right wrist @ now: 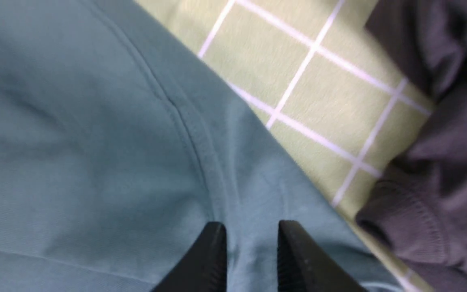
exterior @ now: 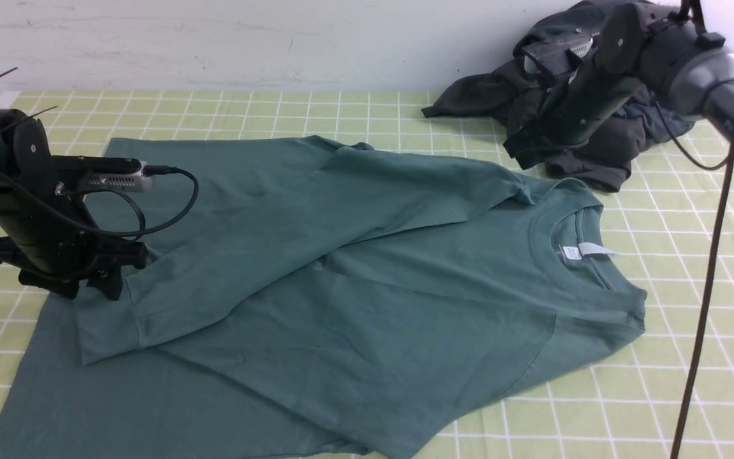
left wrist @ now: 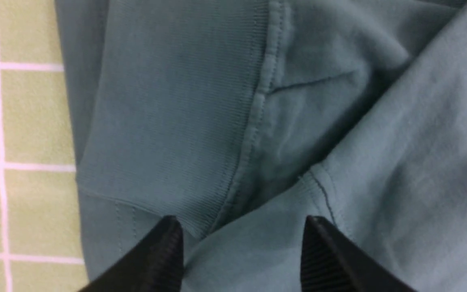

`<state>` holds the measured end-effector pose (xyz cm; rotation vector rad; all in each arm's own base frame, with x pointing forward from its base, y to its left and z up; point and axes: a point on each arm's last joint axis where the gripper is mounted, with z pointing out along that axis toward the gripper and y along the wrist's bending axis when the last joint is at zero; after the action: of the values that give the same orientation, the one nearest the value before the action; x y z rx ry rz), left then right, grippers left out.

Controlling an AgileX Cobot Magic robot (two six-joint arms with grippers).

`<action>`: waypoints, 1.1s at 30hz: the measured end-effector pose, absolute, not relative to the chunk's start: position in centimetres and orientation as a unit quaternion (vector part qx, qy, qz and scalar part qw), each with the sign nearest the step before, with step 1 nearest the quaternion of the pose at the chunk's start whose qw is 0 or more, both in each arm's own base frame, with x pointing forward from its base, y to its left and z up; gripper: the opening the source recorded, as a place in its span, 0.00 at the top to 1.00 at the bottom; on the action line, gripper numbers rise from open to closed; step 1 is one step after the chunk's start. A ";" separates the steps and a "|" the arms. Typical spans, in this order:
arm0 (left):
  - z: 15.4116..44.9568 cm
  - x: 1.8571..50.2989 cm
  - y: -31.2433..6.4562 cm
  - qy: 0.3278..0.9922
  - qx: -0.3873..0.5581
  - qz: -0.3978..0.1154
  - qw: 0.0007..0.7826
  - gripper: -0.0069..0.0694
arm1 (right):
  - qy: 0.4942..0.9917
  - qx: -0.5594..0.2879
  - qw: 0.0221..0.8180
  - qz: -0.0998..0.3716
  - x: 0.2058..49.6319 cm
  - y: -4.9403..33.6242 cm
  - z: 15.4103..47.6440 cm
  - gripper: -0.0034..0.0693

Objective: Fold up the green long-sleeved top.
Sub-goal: Use the left arm to drag and drop the cuff onto the cuff closest to the left arm, then use both arms simultaneously to clamp the lower edge of the clothing fabric

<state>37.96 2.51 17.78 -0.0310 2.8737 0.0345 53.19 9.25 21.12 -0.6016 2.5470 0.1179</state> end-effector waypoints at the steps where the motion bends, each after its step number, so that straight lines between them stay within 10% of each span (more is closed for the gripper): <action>1: 17.3 38.0 2.5 0.992 -0.012 0.010 0.125 0.52 | 0.939 -0.220 0.259 0.046 53.1 9.2 21.4 0.69; 7: 16.3 38.0 2.6 0.995 -0.007 0.015 0.099 0.84 | 0.938 -0.212 0.267 0.069 52.3 9.4 23.8 0.69; 17: 18.2 38.3 3.3 0.991 0.027 0.061 0.115 0.89 | 0.909 -0.200 0.358 0.078 46.9 8.7 37.0 0.69; 25: 20.5 37.7 3.5 0.991 0.006 0.072 0.110 0.58 | 0.849 -0.226 0.466 0.104 37.4 10.3 48.8 0.78; 33: 27.7 33.8 1.7 0.983 -0.014 0.048 0.179 0.39 | 0.860 -0.319 0.373 0.139 29.3 14.0 45.5 0.87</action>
<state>33.82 1.67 27.72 -0.0385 2.7789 0.1349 29.26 14.01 45.55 -0.8178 2.2039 0.3557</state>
